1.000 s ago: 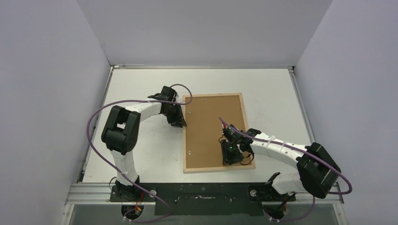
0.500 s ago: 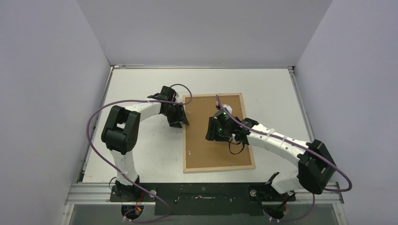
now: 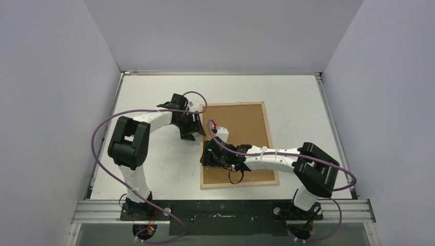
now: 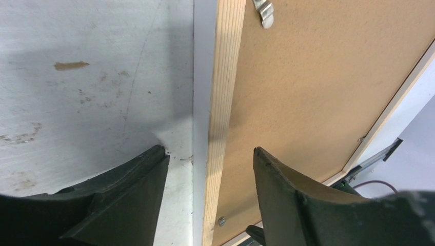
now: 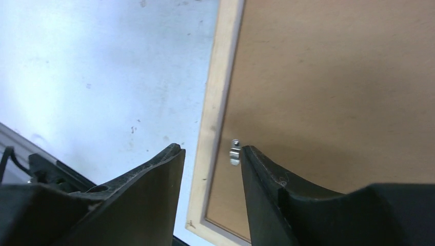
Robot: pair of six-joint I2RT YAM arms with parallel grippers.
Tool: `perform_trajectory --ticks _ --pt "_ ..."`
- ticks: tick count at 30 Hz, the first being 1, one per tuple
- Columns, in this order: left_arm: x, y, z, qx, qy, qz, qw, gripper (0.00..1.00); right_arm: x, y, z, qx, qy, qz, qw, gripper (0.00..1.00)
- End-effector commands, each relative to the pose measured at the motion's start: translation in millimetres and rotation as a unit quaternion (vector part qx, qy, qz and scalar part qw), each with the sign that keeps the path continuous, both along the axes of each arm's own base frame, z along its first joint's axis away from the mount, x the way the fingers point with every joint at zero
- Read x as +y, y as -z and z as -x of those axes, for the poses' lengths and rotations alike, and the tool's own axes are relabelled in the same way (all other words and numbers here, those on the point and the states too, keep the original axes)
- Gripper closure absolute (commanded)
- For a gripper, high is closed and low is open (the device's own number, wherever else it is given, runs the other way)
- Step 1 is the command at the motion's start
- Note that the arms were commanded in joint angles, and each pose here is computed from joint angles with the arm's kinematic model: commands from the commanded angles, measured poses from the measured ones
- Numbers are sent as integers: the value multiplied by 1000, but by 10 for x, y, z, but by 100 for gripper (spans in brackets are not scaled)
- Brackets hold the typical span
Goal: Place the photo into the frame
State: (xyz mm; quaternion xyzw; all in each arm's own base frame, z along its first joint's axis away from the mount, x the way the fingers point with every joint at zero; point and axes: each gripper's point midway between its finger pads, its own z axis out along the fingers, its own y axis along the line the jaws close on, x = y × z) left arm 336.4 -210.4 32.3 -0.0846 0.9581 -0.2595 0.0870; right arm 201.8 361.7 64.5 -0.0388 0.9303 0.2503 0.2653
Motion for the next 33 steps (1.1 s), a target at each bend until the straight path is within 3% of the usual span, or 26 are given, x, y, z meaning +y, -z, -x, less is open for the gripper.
perform_trajectory --ticks 1,17,33 --pt "-106 -54 67 5 24 43 999 42 276 -82 -51 -24 30 -77 996 54" --pt "-100 30 364 39 50 53 997 43 243 139 177 -20 27 -39 999 49" --pt "-99 194 559 73 36 36 996 66 40 234 266 -3 51 -19 999 51"
